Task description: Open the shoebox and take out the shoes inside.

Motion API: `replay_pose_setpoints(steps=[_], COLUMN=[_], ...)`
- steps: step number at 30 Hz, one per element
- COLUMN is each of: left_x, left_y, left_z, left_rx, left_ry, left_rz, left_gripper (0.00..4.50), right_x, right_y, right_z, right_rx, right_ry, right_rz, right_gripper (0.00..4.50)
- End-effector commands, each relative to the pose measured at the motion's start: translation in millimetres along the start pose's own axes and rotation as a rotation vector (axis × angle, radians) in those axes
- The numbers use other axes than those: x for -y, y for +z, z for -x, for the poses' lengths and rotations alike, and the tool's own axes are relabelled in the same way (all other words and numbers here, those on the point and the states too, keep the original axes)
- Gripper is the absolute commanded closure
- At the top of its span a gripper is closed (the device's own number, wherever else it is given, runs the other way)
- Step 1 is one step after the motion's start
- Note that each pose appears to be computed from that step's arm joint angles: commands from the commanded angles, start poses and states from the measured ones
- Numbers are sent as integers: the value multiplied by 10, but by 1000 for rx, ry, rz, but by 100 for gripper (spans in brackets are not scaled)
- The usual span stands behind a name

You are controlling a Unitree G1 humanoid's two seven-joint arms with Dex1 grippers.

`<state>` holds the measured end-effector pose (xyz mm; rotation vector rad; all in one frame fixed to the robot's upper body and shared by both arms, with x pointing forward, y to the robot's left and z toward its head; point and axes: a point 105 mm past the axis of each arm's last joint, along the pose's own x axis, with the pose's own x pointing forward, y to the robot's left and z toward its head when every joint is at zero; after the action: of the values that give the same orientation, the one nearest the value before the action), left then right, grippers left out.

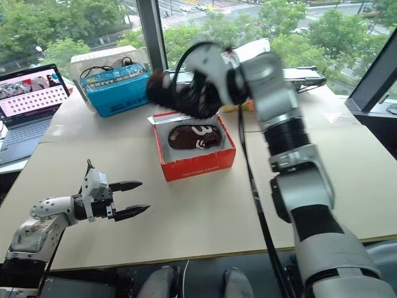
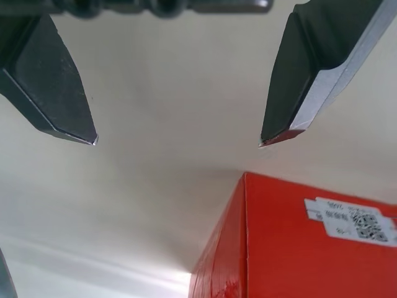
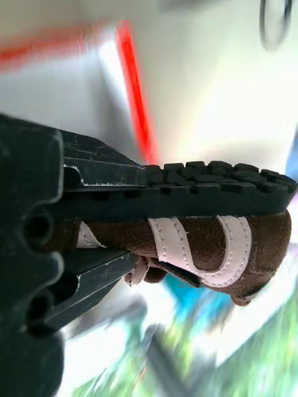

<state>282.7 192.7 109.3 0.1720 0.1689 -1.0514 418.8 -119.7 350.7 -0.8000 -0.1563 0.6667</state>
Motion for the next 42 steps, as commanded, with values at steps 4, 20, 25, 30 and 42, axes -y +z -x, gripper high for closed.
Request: replay_pose_setpoints(steps=[4,20,25,30,42], left_x=[-11,-54,-56,-57,-55], left_y=[96,115,117,116,129], left_z=[13,-28,-30,-35,-52], left_rx=[19,19,22,24,31], left_ry=[6,-9,-5,-2,-2], left_rz=[-39,-47,-47,-47,-49], left_gripper=[0,0,0,0,0], right_x=[176,-701,-989,-1105,-471], right_y=[-1137,-2400,-2364,-2220,-930], right_z=[527,454,274,161,312], right_rx=[-478,-862,-805,-726,-293], right_ry=[-401,-446,-348,-316,-251], right_rz=[84,272,149,-122,-483], right_gripper=[353,353,223,93,93])
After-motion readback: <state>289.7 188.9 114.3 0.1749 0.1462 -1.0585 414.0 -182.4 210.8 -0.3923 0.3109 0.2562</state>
